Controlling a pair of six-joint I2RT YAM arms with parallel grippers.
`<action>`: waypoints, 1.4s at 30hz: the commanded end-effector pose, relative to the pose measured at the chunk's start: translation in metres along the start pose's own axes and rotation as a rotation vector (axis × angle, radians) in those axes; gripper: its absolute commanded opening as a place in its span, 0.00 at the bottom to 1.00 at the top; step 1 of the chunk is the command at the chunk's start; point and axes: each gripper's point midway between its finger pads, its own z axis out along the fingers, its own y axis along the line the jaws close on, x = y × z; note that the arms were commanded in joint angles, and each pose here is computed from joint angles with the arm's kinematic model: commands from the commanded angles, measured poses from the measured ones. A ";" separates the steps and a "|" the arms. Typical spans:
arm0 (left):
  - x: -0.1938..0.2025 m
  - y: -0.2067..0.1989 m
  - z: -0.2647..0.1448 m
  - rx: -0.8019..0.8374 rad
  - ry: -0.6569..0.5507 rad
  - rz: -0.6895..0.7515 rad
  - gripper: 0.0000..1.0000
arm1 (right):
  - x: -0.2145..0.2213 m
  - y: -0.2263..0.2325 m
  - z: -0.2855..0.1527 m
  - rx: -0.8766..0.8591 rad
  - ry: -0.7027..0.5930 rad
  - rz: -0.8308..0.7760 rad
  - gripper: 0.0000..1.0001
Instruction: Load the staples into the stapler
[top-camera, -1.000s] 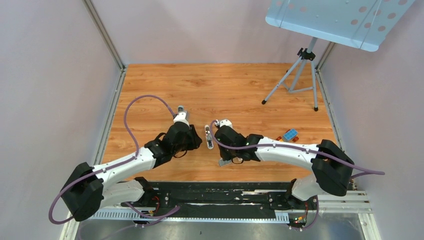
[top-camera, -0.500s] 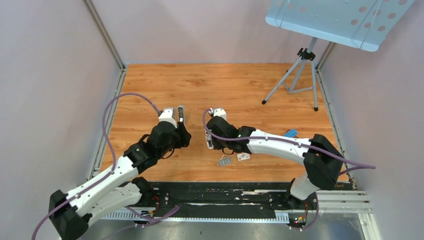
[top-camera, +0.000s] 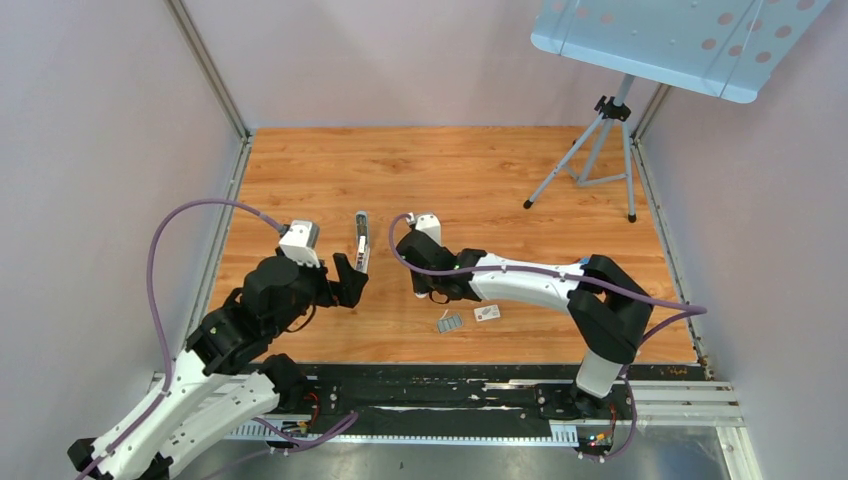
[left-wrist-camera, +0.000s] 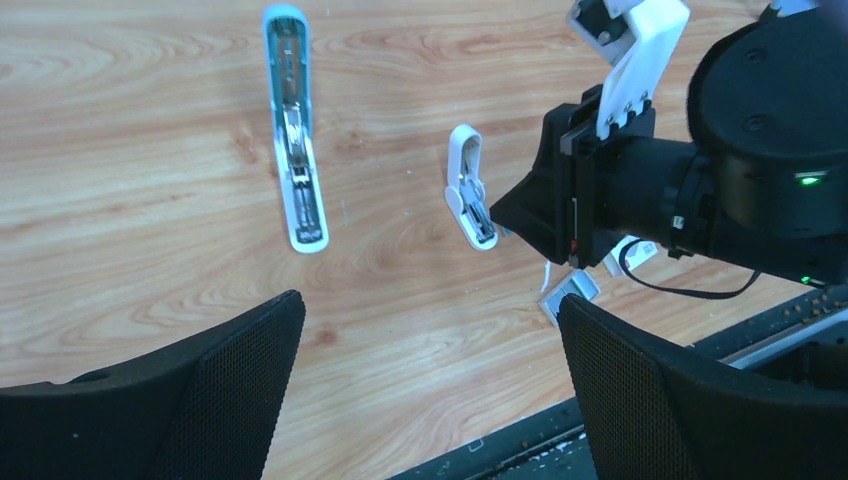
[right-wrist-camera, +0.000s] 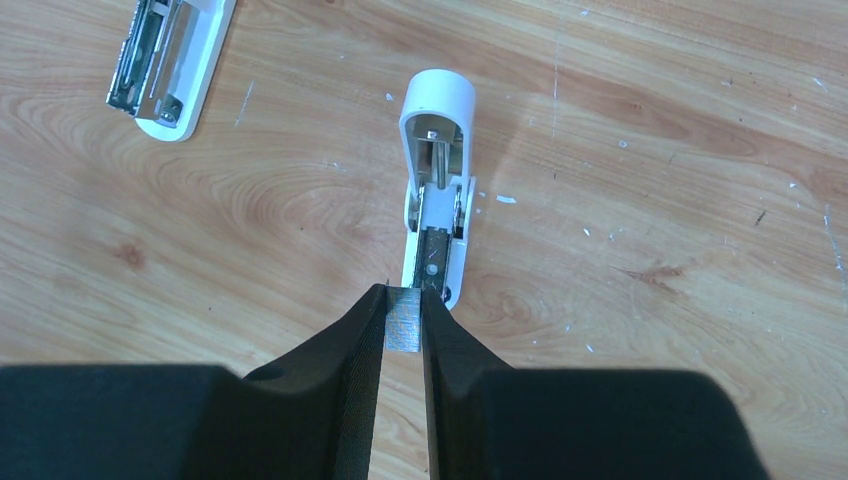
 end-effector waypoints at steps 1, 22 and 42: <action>-0.007 0.015 -0.014 -0.052 -0.001 0.114 1.00 | -0.011 -0.004 0.010 0.040 -0.030 0.018 0.22; -0.014 0.011 -0.020 -0.006 -0.073 0.095 1.00 | -0.012 -0.006 0.025 0.080 -0.044 0.019 0.22; -0.015 0.012 -0.023 -0.004 -0.080 0.088 1.00 | -0.008 -0.011 0.030 0.095 -0.039 0.016 0.21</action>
